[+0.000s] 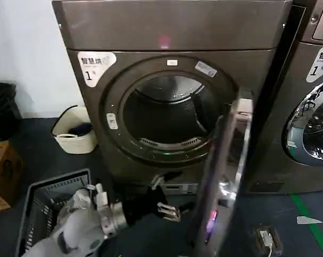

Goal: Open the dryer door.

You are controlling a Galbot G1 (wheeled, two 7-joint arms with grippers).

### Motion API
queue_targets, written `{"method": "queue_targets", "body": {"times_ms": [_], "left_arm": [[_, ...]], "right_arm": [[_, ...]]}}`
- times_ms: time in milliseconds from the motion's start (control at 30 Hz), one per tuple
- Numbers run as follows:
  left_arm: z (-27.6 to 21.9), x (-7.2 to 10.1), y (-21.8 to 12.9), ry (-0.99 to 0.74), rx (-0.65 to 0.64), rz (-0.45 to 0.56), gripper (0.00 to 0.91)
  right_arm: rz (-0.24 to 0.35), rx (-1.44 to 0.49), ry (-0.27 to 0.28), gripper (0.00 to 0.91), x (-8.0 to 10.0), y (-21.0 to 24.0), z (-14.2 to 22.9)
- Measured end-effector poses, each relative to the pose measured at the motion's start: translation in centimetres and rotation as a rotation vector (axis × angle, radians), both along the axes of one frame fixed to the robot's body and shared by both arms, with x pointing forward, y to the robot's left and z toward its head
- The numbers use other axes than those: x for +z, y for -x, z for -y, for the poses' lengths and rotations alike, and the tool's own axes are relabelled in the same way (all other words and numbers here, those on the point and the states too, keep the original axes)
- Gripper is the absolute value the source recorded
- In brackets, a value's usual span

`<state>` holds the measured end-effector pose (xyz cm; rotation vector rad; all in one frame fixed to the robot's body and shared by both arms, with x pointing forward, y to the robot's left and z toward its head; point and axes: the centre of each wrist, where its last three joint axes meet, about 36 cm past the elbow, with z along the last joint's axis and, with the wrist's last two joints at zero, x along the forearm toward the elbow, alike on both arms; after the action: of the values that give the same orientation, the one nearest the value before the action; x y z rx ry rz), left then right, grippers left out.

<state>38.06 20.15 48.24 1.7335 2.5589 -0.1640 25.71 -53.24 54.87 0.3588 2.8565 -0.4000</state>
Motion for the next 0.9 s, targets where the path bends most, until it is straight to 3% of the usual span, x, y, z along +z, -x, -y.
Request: {"method": "queue_targets", "body": {"times_ms": [367, 500, 900], "left_arm": [[2.2, -1.3, -0.5, 0.012, -0.068, -0.017, 0.907], [3.1, -1.6, -1.0, 0.013, -0.087, -0.014, 0.907], [6.1, -2.8, -1.8, 0.011, -0.147, 0.013, 0.907]], "right_arm": [[-0.019, -0.267, 0.061, 0.907, 2.3, 3.5, 1.9], [-0.022, -0.358, 0.058, 0.907, 3.4, 4.6, 2.5], [-0.034, -0.466, 0.105, 0.907, 5.2, 7.5, 4.0]]}}
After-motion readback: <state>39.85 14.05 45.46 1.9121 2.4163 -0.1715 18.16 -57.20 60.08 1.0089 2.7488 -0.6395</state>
